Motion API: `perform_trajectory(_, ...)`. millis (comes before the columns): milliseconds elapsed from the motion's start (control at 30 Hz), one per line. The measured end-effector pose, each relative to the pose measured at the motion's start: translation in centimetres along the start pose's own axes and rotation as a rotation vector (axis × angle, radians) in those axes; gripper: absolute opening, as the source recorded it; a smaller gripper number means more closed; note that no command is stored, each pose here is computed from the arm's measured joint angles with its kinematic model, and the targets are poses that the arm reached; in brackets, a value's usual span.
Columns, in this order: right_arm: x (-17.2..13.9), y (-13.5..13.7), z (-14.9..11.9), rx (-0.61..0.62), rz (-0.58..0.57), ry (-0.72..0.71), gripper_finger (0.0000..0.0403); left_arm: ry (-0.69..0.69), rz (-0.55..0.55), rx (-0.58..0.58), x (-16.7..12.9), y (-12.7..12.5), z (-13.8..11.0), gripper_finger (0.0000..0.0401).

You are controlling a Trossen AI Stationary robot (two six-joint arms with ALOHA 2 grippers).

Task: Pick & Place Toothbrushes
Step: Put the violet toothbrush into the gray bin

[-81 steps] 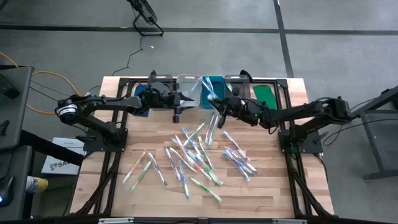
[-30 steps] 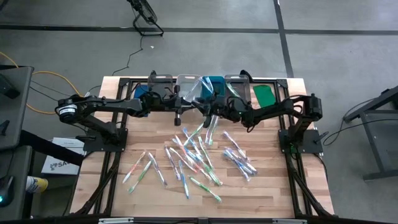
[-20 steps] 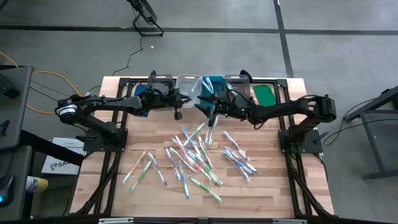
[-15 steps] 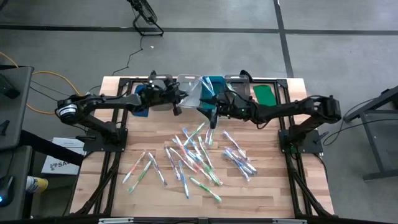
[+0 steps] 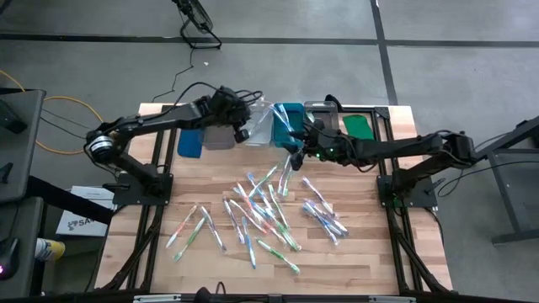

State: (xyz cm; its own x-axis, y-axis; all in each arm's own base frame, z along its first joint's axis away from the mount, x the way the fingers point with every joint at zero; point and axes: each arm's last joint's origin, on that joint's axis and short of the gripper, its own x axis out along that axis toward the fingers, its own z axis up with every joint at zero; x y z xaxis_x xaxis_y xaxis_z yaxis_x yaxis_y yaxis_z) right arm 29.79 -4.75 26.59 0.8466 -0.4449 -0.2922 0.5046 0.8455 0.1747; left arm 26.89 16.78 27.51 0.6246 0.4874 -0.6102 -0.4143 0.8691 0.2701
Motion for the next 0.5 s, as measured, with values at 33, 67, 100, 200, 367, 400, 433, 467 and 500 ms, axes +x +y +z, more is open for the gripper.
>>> perform_trajectory(33,-0.1,0.0,-0.1,-0.003,-0.010,0.004,0.0219,0.014,-0.005,-0.001,0.2,0.0,0.1,0.0018)
perform_trajectory(67,-0.1,0.0,-0.1,-0.004,-0.022,0.004,0.0219,0.032,-0.009,-0.001,0.6,0.0,0.2,0.0018)
perform_trajectory(100,-0.1,-0.1,-0.1,-0.006,-0.032,0.004,0.0219,0.035,-0.011,-0.007,1.1,0.0,0.4,0.0018)
perform_trajectory(200,-0.1,-0.1,-0.3,-0.009,-0.041,0.021,0.0219,0.063,-0.027,-0.028,2.3,0.0,0.7,0.0018)
perform_trajectory(367,-0.1,-0.4,-0.8,-0.008,-0.090,0.067,0.0219,0.128,-0.058,-0.086,4.2,-0.3,0.6,0.0018)
perform_trajectory(400,-0.1,-0.4,-0.9,-0.012,-0.100,0.074,0.0219,0.139,-0.060,-0.099,4.6,-0.4,0.4,0.0018)
perform_trajectory(433,-0.1,-0.5,-1.0,-0.014,-0.107,0.078,0.0219,0.152,-0.061,-0.110,4.9,-0.4,0.3,0.0018)
perform_trajectory(467,-0.2,-0.5,-1.0,-0.014,-0.112,0.084,0.0219,0.163,-0.060,-0.120,5.1,-0.4,0.2,0.0018)
perform_trajectory(500,-0.2,-0.5,-1.2,-0.011,-0.121,0.091,0.0219,0.177,-0.054,-0.134,5.4,-0.2,-0.1,0.0018)
